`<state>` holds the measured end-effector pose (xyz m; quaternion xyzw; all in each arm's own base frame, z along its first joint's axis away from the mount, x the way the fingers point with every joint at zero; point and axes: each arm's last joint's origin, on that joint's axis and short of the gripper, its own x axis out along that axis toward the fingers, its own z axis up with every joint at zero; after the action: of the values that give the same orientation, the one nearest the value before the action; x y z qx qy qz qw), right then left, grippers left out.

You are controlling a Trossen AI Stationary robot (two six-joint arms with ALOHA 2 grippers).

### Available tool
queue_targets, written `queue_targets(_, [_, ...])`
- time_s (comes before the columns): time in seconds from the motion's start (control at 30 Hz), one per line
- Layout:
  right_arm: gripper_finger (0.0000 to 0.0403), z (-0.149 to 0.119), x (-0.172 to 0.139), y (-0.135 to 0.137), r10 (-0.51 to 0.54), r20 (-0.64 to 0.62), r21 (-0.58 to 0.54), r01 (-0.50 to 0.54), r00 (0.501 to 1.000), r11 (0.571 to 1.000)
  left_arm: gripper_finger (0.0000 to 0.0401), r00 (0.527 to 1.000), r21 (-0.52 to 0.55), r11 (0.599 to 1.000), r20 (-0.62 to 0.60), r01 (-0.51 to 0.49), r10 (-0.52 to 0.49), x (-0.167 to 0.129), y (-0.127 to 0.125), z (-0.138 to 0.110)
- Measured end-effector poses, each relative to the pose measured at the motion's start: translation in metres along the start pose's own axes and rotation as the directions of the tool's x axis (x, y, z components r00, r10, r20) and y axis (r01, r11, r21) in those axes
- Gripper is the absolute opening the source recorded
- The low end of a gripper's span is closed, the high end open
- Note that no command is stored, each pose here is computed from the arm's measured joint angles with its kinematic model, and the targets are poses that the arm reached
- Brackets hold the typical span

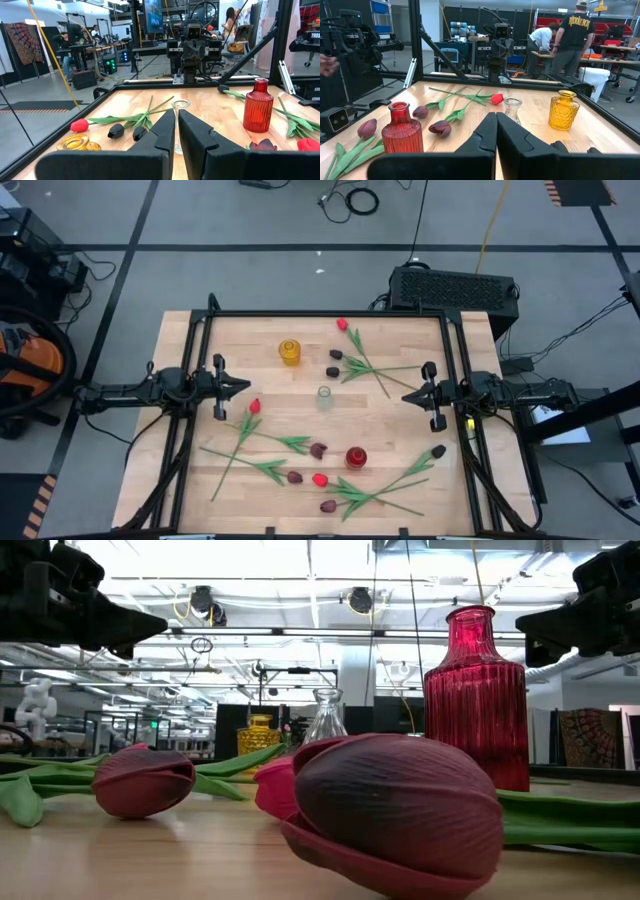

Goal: Sort flowers into vase by color

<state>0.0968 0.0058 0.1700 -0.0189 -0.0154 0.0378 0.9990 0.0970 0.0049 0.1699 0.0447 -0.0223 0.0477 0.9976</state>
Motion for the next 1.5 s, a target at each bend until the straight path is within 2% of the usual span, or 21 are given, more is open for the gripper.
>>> queue_targets(0.47, [0.0, 0.0, 0.0, 0.0, 0.001, 0.005, 0.0, -0.001, 1.0, 1.0, 0.0032, 1.0, 0.0, 1.0, 0.0, 0.0, 0.0, 0.0, 0.0, 0.0])
queue_targets(0.67, [0.0, 0.001, 0.0, -0.001, -0.016, 0.007, 0.076, 0.015, 1.0, 0.997, 0.0032, 1.0, 0.0, 1.0, 0.0, 0.0, 0.0, 0.0, 0.0, 0.0])
queue_targets(0.77, [0.0, 0.01, -0.001, -0.002, -0.046, 0.028, 0.102, 0.043, 0.999, 0.994, 0.0032, 1.0, 0.0, 1.0, 0.0, 0.0, 0.0, 0.0, 0.0, 0.0])
queue_targets(0.9, [0.0, 0.044, -0.006, -0.003, -0.063, 0.091, 0.104, 0.053, 0.994, 0.993, 0.0032, 1.0, 0.0, 1.0, 0.0, 0.0, 0.0, 0.0, 0.0, 0.0])
queue_targets(1.0, [0.0, 0.084, -0.013, -0.006, -0.124, 0.094, 0.11, 0.113, 0.988, 0.987, 0.0032, 1.0, 0.0, 1.0, 0.0, 0.0, 0.0, 0.0, 0.0, 0.0])
queue_targets(1.13, [0.0, 0.143, -0.017, -0.012, -0.247, 0.057, 0.076, 0.243, 0.967, 0.967, 0.0032, 1.0, 0.001, 1.0, 0.0, -0.001, 0.001, 0.0, 0.0, 0.0])
queue_targets(1.27, [0.0, 0.197, -0.007, -0.015, -0.259, 0.077, 0.02, 0.258, 0.963, 0.966, 0.0032, 1.0, 0.001, 1.0, 0.001, -0.001, 0.001, 0.0, 0.0, 0.0])
queue_targets(1.37, [0.0, 0.225, 0.008, -0.017, -0.285, 0.02, 0.016, 0.285, 0.958, 0.958, 0.0032, 1.0, 0.001, 1.0, 0.001, -0.005, 0.005, 0.0, 0.0, 0.0])
queue_targets(1.5, [0.0, 0.237, 0.034, -0.021, -0.366, -0.146, -0.025, 0.366, 0.919, 0.93, 0.0032, 1.0, 0.0, 1.0, 0.0, -0.007, 0.007, 0.0, 0.0, 0.0])
